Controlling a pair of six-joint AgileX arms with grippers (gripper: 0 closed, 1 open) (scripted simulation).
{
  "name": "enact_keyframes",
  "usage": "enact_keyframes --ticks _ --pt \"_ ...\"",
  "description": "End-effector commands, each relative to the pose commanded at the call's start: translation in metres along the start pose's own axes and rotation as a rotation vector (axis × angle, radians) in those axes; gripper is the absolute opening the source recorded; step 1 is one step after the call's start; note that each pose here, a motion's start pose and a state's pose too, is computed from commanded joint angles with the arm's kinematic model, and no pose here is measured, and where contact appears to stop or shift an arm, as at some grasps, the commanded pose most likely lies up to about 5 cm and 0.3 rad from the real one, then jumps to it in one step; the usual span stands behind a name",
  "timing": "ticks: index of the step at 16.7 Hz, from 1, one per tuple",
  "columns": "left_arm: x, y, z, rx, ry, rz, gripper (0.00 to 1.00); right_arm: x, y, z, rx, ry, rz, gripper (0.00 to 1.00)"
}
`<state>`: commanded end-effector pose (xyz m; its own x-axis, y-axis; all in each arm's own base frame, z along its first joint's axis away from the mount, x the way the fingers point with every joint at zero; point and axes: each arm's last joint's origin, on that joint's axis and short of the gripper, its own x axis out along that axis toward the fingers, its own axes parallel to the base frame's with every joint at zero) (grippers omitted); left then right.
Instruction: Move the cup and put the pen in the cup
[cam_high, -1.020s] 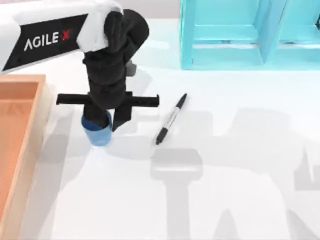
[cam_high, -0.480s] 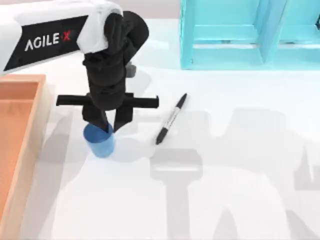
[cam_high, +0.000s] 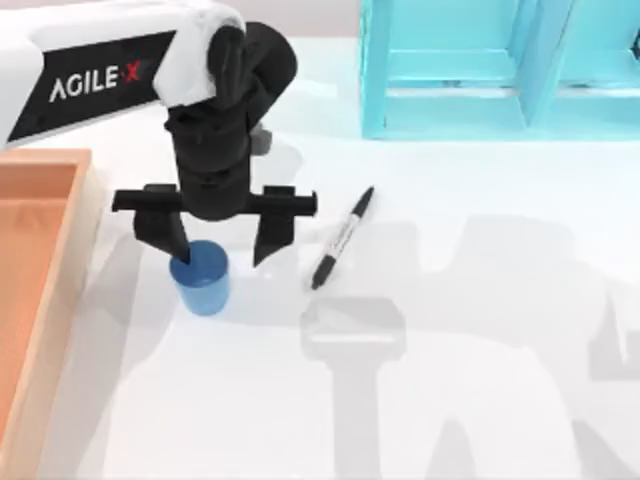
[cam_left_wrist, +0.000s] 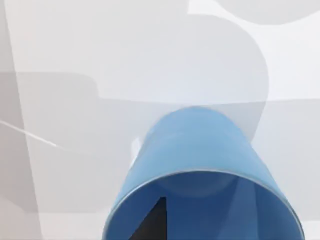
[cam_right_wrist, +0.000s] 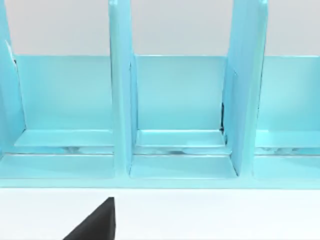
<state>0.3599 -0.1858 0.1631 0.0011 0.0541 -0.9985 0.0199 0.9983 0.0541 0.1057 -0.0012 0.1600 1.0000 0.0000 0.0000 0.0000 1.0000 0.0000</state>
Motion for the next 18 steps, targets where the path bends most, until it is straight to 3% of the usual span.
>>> enact_keyframes --ticks 12,15,18 --pt "-0.006 -0.003 0.002 0.003 0.007 0.003 1.00 0.000 0.000 0.000 0.000 0.000 0.000 1.00" --pt "-0.032 -0.006 0.008 0.006 0.018 0.009 1.00 0.000 0.000 0.000 0.000 0.000 0.000 1.00" --pt "-0.081 -0.006 0.012 0.007 0.010 0.005 1.00 0.000 0.000 0.000 0.000 0.000 0.000 1.00"
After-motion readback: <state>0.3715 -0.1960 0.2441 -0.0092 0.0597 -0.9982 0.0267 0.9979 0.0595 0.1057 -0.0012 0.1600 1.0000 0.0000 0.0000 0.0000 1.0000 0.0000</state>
